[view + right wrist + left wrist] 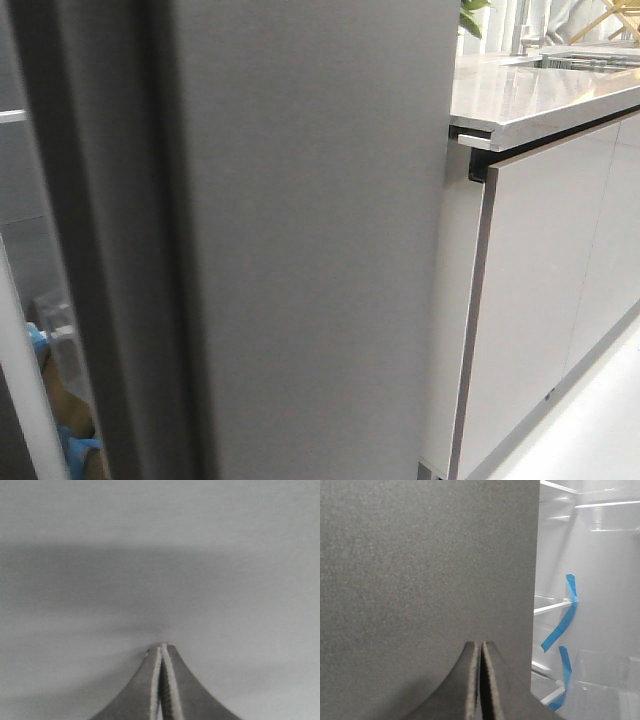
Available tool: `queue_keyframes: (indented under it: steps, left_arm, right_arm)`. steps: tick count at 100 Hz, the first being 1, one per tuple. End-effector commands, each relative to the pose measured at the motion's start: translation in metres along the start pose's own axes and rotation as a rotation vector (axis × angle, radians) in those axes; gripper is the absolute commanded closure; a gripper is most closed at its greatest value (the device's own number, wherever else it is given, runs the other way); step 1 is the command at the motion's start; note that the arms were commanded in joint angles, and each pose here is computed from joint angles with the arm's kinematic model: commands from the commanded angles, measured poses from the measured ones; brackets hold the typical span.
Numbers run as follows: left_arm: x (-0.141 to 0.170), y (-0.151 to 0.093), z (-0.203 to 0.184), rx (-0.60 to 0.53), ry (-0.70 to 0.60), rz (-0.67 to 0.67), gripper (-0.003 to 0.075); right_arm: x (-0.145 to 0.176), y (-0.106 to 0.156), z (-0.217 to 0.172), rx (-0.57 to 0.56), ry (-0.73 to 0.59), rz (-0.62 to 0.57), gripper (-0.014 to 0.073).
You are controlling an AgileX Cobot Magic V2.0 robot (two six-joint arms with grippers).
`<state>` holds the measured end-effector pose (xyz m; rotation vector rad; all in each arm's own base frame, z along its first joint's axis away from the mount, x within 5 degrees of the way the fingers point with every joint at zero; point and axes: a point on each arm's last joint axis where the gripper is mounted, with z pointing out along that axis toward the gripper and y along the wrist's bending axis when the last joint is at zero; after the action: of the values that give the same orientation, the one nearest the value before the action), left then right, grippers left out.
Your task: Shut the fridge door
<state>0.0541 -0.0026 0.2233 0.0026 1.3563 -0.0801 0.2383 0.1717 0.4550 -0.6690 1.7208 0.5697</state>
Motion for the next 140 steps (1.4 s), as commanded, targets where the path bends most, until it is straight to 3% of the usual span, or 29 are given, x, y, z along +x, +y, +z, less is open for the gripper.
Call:
queue_keyframes:
  steps: [1, 62, 89, 118, 140]
  left_arm:
    - [0.005, 0.001, -0.001, -0.005, -0.048, -0.007, 0.0740]
    - [0.005, 0.001, -0.001, -0.005, -0.048, -0.007, 0.0740]
    - [0.005, 0.001, -0.001, -0.005, -0.048, -0.007, 0.0740]
    - [0.005, 0.001, -0.001, -0.005, -0.048, -0.007, 0.0740]
    - [0.005, 0.001, -0.001, -0.005, -0.048, -0.007, 0.0740]
  right_arm:
    - [-0.025, -0.002, -0.003, 0.025, -0.127, -0.007, 0.0640]
    - [-0.027, -0.003, 0.100, -0.018, -0.091, -0.041, 0.0639]
    - [-0.023, -0.004, 0.126, -0.032, -0.066, -0.042, 0.0640]
    - [-0.023, -0.009, 0.120, -0.023, -0.023, -0.084, 0.0639]
    - [-0.046, -0.022, 0.070, 0.004, -0.024, -0.094, 0.0639]
